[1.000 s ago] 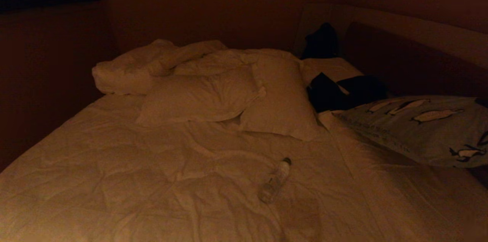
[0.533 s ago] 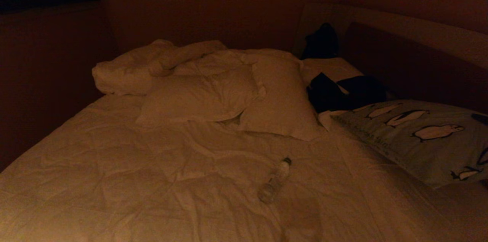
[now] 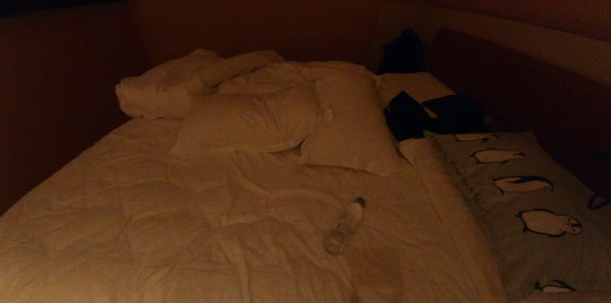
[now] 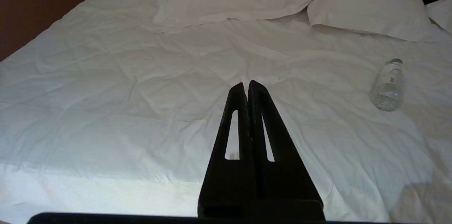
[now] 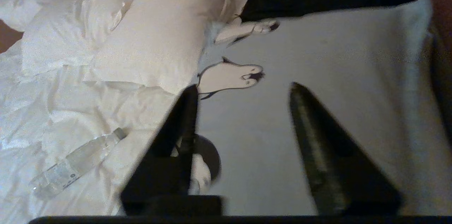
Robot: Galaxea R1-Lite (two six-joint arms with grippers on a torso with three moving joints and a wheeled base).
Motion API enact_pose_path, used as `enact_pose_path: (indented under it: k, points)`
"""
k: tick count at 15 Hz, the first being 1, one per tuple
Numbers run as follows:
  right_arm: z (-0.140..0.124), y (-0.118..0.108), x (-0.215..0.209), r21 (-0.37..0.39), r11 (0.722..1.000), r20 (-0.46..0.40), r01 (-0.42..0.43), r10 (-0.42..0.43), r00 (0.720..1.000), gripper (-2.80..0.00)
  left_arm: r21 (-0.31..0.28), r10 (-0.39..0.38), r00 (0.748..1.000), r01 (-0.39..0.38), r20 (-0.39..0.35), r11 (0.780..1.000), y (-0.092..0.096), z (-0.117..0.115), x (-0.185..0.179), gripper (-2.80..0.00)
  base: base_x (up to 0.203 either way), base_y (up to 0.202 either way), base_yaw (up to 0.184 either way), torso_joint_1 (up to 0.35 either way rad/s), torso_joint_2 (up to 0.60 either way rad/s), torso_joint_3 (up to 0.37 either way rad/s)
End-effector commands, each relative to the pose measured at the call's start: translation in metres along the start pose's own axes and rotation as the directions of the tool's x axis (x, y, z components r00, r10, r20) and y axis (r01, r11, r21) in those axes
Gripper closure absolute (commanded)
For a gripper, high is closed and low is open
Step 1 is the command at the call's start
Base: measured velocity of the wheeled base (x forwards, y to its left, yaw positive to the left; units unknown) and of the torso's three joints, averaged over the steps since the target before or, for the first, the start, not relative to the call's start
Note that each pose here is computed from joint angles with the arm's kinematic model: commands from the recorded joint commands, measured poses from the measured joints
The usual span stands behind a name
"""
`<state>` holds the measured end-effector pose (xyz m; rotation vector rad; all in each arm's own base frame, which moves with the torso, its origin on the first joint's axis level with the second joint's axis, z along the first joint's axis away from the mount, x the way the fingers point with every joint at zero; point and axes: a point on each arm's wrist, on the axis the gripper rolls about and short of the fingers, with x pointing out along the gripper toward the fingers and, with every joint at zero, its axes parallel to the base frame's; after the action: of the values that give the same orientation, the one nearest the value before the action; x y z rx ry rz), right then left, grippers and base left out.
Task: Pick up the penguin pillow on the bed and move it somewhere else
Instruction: Place the pillow at the bedside
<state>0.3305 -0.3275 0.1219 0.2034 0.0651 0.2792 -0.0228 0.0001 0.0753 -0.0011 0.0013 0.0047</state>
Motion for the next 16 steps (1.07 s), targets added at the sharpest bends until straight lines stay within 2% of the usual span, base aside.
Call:
enact_pose_path:
  k: [1, 5, 6, 7, 9, 11, 14, 16]
  points:
    - [0.002, 0.001, -0.001, -0.007, 1.0, 0.003, -0.006, 0.006, 1.0, -2.8, 0.0, 0.001, 1.0, -0.001, 0.001, 1.0, 0.0, 0.0, 0.0, 0.0, 0.0, 0.0, 0.0, 0.0, 0.0, 0.0]
    - [0.011, 0.01, 0.01, -0.017, 1.0, 0.012, -0.01, 0.01, 1.0, -2.8, 0.0, 0.001, 1.0, -0.001, 0.0, 1.0, 0.0, 0.0, 0.0, 0.0, 0.0, 0.0, 0.0, 0.0, 0.0, 0.0]
    - [0.013, 0.014, 0.017, -0.018, 1.0, 0.018, 0.023, -0.023, 1.0, -2.8, 0.0, 0.001, 1.0, -0.001, 0.0, 1.0, 0.0, 0.0, 0.0, 0.0, 0.0, 0.0, 0.0, 0.0, 0.0, 0.0]
    - [0.013, 0.02, 0.029, -0.018, 0.997, 0.025, 0.074, -0.074, 0.997, 0.0, 0.0, 0.001, 1.0, -0.001, 0.001, 1.0, 0.0, 0.0, 0.0, 0.0, 0.0, 0.0, 0.0, 0.0, 0.0, 0.0]
    - [0.014, 0.036, 0.062, -0.026, 0.979, 0.052, 0.203, -0.202, 0.978, 0.0, 0.0, 0.001, 1.0, -0.001, 0.0, 1.0, 0.0, 0.0, 0.0, 0.0, 0.0, 0.0, 0.0, 0.0, 0.0, 0.0]
    - [0.02, 0.054, 0.094, -0.021, 0.946, 0.072, 0.323, -0.321, 0.944, 0.0, 0.0, 0.001, 1.0, -0.001, 0.001, 1.0, 0.0, 0.0, 0.0, 0.0, 0.0, 0.0, 0.0, 0.0, 0.0, 0.0]
    - [0.029, 0.085, 0.135, -0.01, 0.869, 0.075, 0.495, -0.493, 0.867, 0.0, 0.0, 0.001, 1.0, -0.001, 0.001, 1.0, 0.0, 0.0, 0.0, 0.0, 0.0, 0.0, 0.0, 0.0, 0.0, 0.0]
    - [0.029, 0.107, 0.157, -0.029, 0.818, 0.066, 0.575, -0.572, 0.817, 0.0, 0.0, 0.001, 1.0, -0.001, 0.0, 1.0, 0.0, 0.0, 0.0, 0.0, 0.0, 0.0, 0.0, 0.0, 0.0, 0.0]
